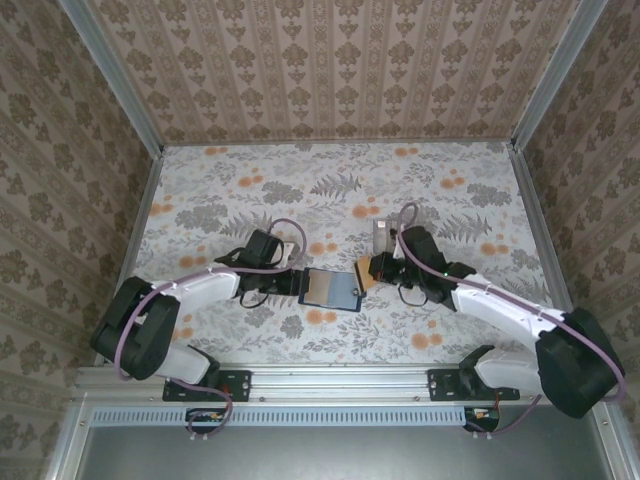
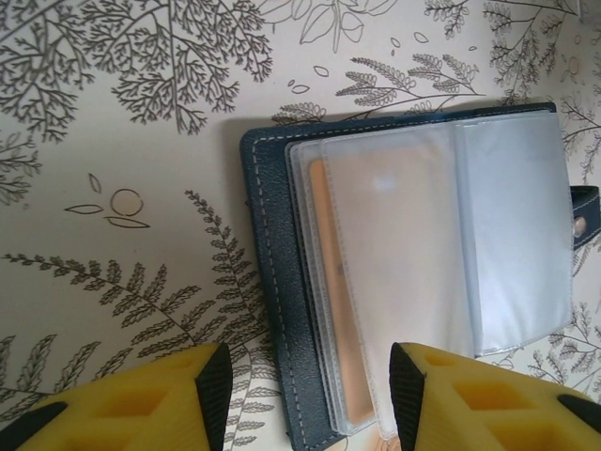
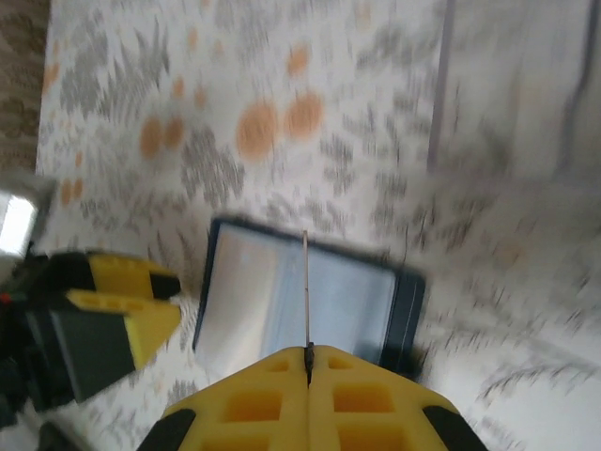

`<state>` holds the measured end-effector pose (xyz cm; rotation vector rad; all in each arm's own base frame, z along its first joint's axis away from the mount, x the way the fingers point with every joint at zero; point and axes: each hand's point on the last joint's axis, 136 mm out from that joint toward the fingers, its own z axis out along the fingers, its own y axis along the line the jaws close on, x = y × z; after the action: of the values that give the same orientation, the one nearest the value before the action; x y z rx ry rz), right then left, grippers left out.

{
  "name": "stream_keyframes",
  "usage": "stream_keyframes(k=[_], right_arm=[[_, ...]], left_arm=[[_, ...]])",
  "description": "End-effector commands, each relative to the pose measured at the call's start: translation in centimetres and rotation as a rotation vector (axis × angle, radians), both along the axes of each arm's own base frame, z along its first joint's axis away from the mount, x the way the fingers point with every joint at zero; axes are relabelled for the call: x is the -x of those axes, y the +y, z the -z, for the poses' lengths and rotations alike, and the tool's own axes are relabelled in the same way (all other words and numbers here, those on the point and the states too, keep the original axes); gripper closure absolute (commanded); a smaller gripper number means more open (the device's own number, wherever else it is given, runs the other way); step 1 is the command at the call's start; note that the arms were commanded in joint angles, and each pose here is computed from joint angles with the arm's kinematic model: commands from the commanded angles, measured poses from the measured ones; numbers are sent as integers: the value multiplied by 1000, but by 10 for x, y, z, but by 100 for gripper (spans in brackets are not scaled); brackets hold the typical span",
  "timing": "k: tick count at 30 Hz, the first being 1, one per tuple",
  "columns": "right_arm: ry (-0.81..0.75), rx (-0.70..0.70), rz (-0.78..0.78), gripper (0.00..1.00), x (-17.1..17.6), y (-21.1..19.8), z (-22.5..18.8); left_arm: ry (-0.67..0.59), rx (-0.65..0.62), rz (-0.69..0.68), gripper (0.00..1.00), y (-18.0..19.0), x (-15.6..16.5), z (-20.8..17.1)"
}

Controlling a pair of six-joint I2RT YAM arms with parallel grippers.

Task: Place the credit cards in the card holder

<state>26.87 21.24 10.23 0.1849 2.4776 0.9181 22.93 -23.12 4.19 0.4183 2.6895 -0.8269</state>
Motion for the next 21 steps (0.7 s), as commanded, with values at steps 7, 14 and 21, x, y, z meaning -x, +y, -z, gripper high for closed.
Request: stream_keyframes(k=[7,14,21], right_arm=[[101,-231,-121,100,5,52,6],[175,-185,-115,100,7,50,45],[180,-203,-81,100,4,47,55]], left_arm=[[28,36,-17,51,-12,-8,-1],[48,43,-29,59,-19,-9,8],[74,-34,-39,74,-12,-5,19]])
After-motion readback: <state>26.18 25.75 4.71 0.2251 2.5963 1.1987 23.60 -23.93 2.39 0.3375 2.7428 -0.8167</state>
